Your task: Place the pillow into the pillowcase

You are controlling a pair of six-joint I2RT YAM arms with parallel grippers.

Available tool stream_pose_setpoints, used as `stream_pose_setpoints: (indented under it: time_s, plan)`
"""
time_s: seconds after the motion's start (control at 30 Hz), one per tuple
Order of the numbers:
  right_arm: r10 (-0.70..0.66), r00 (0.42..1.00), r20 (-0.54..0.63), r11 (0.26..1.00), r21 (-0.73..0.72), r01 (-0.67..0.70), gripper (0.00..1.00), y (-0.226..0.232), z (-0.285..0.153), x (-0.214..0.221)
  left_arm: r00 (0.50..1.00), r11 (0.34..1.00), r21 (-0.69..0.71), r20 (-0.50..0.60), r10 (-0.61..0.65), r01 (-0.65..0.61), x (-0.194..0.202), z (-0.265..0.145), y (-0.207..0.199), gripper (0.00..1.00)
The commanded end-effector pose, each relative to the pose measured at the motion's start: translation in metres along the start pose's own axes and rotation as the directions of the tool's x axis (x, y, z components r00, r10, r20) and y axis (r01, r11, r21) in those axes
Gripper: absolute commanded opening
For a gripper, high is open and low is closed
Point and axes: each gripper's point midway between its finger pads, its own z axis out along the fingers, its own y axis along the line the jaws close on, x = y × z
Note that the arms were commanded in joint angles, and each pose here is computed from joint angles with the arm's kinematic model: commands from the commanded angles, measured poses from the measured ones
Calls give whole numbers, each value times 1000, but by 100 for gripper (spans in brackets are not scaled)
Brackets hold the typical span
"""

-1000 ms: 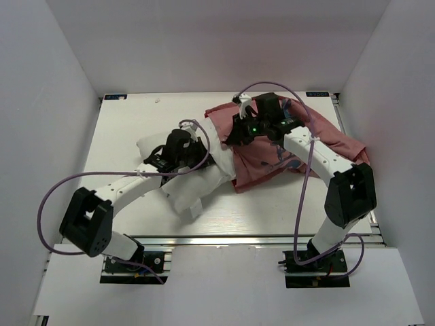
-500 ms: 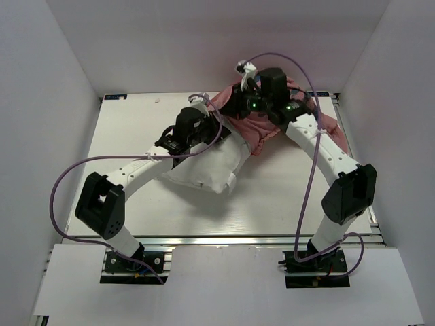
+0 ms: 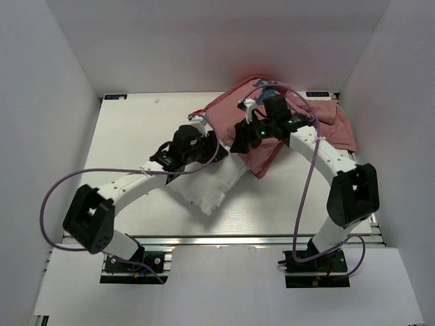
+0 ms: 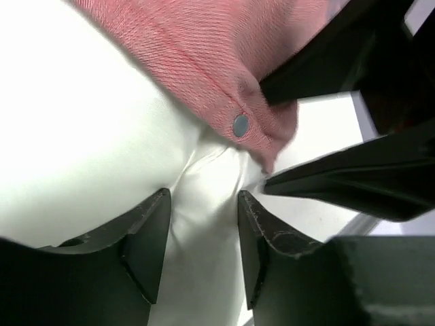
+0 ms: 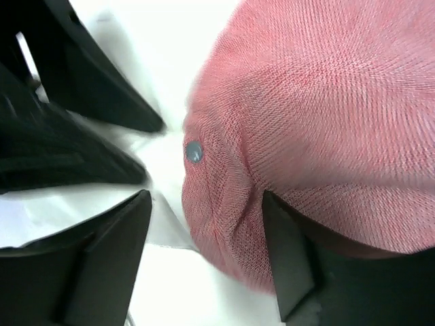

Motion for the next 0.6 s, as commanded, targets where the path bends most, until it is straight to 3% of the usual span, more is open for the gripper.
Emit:
stream_pose_setpoints:
  time_s: [0.0, 0.13, 0.23, 0.27, 0.33, 0.43, 0.57]
  plan:
    - [-257, 947, 192, 966, 29, 257, 73, 23, -68, -74, 980, 985, -67, 115, 165, -158, -53, -53, -11, 56]
    - [-427, 857, 289, 904, 170, 393, 89, 28, -118, -113, 952, 958, -86, 118, 284, -275, -65, -87, -27, 58]
    - [-529, 777, 340, 841, 329, 429, 89, 26, -146, -118, 922, 921, -68, 27, 385, -383, -35, -96, -42, 59]
    - [-503, 805, 314, 850, 351, 393, 89, 12, -137, -92, 905, 903, -61, 0, 426, -425, -18, -95, -54, 59]
    - [-534, 770, 350, 832, 382, 403, 89, 23, -148, -85, 858, 855, -86, -98, 504, -511, 13, -88, -51, 60]
    - [-485, 807, 336, 862, 337, 378, 89, 27, -142, -55, 764, 750, -156, -199, 614, -643, 49, -83, -46, 60]
    - [-430, 846, 316, 881, 352, 317, 89, 20, -143, -30, 626, 547, -303, -373, 685, -780, 80, -64, -6, 65]
